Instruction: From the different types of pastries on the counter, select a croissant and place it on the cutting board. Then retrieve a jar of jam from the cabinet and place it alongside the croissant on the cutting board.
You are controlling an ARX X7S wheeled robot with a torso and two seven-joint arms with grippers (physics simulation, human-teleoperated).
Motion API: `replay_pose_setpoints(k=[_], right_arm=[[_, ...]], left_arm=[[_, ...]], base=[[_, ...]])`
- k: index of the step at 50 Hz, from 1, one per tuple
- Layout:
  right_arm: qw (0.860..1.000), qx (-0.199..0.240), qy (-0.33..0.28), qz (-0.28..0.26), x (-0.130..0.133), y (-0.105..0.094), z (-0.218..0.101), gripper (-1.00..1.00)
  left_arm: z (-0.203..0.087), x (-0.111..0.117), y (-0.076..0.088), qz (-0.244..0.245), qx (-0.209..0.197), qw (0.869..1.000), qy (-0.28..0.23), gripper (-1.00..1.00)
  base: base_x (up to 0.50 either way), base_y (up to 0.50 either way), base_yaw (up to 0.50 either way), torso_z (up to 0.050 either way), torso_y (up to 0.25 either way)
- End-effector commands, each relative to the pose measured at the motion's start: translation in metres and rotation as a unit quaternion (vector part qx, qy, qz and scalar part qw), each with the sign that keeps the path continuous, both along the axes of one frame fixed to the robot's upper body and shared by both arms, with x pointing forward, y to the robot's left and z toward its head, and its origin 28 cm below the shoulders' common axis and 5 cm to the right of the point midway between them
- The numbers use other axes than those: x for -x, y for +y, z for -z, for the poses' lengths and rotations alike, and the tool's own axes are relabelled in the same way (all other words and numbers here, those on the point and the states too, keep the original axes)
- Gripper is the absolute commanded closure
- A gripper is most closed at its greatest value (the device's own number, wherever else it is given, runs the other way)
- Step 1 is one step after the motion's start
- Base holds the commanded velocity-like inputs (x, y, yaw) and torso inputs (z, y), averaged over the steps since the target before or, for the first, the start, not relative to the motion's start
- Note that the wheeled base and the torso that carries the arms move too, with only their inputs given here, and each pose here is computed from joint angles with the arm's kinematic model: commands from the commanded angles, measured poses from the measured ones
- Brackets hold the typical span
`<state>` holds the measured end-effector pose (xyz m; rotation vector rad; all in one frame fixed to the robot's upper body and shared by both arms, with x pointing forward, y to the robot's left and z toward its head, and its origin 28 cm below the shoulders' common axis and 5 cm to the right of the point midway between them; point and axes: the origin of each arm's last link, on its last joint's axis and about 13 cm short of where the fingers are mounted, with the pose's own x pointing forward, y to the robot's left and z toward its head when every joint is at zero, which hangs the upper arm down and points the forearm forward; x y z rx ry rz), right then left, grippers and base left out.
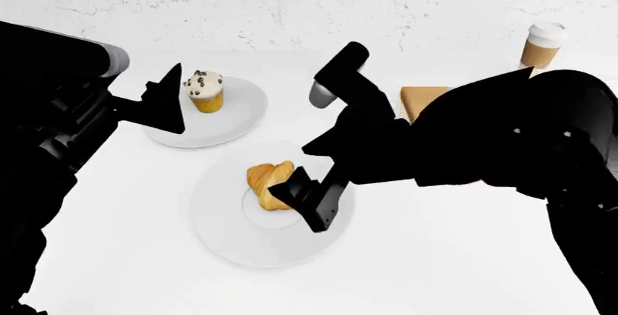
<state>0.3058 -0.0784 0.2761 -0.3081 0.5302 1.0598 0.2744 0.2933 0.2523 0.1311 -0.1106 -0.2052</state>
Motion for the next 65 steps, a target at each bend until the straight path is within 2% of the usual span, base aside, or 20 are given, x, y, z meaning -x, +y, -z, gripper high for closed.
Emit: replay_pose_setpoints(k=[1, 19, 43, 58, 59, 65], right_arm=[[1.000, 0.002, 0.007, 0.000, -0.004, 0.002, 0.008, -1.00], [1.000, 0.004, 0.024, -0.005, -0.012, 0.006, 0.021, -1.00], [0.999, 0.019, 0.033, -0.017, -0.009, 0.013, 0.028, -1.00], [0.999, 0.023, 0.027, -0.010, -0.008, 0.010, 0.030, -1.00], [0.999, 0.023, 0.026, -0.010, -0.008, 0.010, 0.030, 1.00], [0.999, 0.028, 0.018, -0.010, -0.007, 0.010, 0.029, 1.00]], left_arm=[[0.006, -0.006, 0.001, 0.002, 0.003, 1.000, 0.006, -1.00], [0.016, -0.014, -0.001, 0.007, 0.005, 1.000, 0.009, -1.00], [0.016, -0.013, 0.002, 0.007, 0.010, 1.000, 0.011, -1.00], [0.019, -0.013, 0.003, 0.006, 0.011, 1.000, 0.012, -1.00], [0.019, -0.014, 0.003, 0.006, 0.011, 1.000, 0.012, -1.00], [0.021, -0.015, 0.004, 0.005, 0.012, 1.000, 0.012, -1.00]], base=[[0.00, 0.00, 0.00, 0.000, 0.000], [0.00, 0.00, 0.00, 0.000, 0.000], [0.00, 0.00, 0.00, 0.000, 0.000], [0.00, 0.00, 0.00, 0.000, 0.000], [0.00, 0.00, 0.00, 0.000, 0.000], [0.00, 0.00, 0.00, 0.000, 0.000]])
